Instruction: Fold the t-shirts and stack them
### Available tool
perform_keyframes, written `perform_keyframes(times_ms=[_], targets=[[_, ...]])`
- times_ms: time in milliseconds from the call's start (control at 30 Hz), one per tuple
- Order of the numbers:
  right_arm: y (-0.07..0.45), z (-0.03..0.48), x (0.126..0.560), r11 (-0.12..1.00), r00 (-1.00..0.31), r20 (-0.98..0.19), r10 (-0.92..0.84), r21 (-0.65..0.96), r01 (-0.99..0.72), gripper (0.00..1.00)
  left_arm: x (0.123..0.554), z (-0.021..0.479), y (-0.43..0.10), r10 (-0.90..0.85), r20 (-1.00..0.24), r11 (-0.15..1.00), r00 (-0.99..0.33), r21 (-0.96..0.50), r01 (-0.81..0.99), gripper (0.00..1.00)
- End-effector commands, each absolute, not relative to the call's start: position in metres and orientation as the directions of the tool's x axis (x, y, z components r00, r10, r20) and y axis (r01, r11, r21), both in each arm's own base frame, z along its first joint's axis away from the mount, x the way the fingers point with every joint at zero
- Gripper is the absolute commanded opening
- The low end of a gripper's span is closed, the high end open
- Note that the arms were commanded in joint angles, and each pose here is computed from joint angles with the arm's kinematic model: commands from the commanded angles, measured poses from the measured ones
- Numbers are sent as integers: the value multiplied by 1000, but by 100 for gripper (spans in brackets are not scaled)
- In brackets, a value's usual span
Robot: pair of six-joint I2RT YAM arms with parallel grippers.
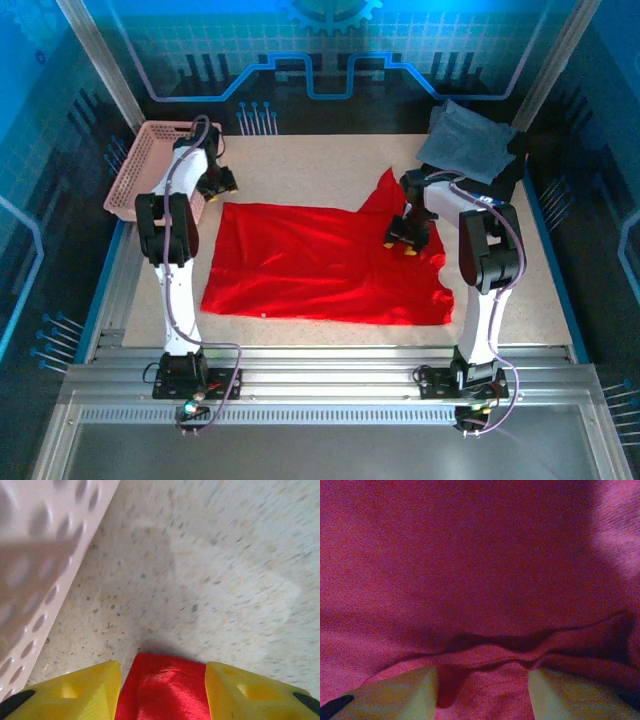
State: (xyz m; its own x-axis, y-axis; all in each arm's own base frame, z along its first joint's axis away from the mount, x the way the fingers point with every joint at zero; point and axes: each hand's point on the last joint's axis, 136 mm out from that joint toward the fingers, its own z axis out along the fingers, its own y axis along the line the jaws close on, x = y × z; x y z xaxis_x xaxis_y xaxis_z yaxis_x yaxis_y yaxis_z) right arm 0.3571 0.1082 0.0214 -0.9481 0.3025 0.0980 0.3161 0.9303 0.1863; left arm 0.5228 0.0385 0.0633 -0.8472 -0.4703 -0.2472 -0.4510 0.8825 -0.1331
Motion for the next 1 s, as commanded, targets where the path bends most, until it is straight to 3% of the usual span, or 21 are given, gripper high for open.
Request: perform_keyframes(times_ms=[0, 267, 600, 967], targets=[[108, 23, 356, 930, -948, 94, 304, 186, 316, 53, 534, 125, 30, -507, -309, 859, -804, -255, -444, 53], [124, 64, 379, 931, -975, -46, 220, 309, 195, 62, 528, 101, 7, -578, -164, 792, -799, -347, -502, 54], [130, 104, 383, 932, -980, -150, 129, 356, 68, 69, 526, 68, 1, -743, -42, 629, -668, -385, -675, 52], [128, 115, 382, 934, -978, -180, 108, 356, 37, 69, 501, 39, 15, -818, -12, 562, -576, -234, -793, 50]])
